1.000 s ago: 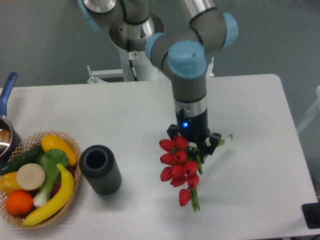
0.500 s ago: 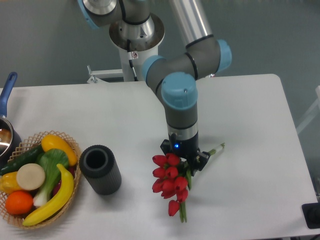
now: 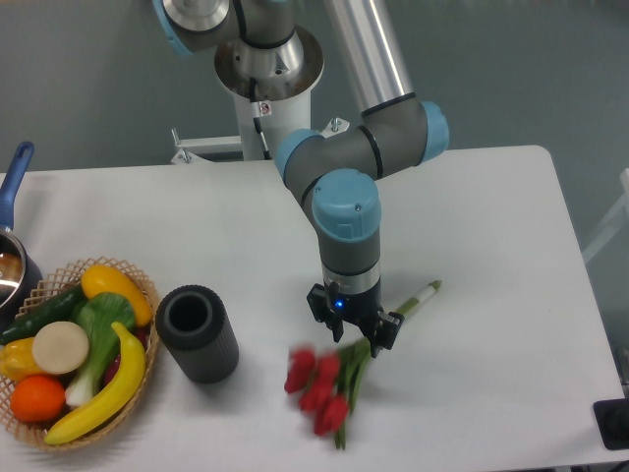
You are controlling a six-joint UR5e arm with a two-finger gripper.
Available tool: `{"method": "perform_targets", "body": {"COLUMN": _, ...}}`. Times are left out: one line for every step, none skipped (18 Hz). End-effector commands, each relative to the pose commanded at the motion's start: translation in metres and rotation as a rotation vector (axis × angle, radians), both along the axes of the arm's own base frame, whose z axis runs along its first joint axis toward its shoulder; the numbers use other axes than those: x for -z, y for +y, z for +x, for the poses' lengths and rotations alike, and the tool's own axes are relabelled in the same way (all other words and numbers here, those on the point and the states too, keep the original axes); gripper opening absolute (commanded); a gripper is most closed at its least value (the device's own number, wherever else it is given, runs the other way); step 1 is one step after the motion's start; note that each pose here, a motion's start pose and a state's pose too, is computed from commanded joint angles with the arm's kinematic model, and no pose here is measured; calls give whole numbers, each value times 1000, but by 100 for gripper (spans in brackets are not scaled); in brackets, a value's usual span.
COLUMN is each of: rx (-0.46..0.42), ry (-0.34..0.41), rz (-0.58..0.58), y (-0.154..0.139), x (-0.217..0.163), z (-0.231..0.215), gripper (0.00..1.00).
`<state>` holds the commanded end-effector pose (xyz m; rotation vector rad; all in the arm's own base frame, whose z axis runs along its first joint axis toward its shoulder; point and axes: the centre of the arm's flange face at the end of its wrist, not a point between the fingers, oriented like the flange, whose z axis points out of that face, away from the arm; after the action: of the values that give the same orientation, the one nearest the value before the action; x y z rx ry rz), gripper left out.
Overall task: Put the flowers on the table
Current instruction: 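Open the gripper to release the tulips onto the table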
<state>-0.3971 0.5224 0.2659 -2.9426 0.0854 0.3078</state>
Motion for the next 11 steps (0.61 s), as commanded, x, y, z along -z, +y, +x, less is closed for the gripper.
{"method": "perform_targets", "body": {"rx": 0, "ry": 0, "rz": 0, "y": 0, "x": 0, "z": 0, "gripper": 93}}
{"method": "perform_targets", "body": {"rx": 1, "ry": 4, "rz": 3, "y": 0, "x": -3, "z": 0, "gripper": 96}}
{"method": "perform_targets", "body": {"rx": 2, "ry": 9, "rz": 9, "y": 0, "x": -8, "z": 1, "gripper": 98}}
{"method": "perform_targets", "body": {"rx": 15, "ry": 18, "rz": 10, "y": 0, "x": -13, "z": 1, "gripper": 99}}
{"method": "perform_targets", "body": {"rx": 34, "ry": 34, "rz": 18, "y": 0, "x": -23, "z": 0, "gripper": 100}}
{"method": "perform_targets", "body": {"rx": 49, "ry": 59, "rz": 37, "y": -2, "x": -44, "z": -5, "gripper": 100}}
{"method": "perform_targets", "body": {"rx": 47, "ry": 73, "rz": 48, "y": -3, "x": -55, "z": -7, "gripper": 100}}
{"method": "perform_targets", "body": {"rx": 45, "ry": 87, "rz": 52, "y": -4, "x": -62, "z": -9, "gripper": 100}}
{"method": "perform_targets", "body": {"rx": 40, "ry": 100, "rz": 58, "y": -8, "x": -70, "z": -15, "gripper": 100}}
{"method": "perform_targets", "body": {"rx": 49, "ry": 122, "rz": 63, "y": -17, "x": -84, "z": -20, "gripper": 100}}
{"method": "perform_targets", "body": {"rx": 83, "ry": 142, "rz": 51, "y": -25, "x": -93, "z": -22, "gripper": 100}}
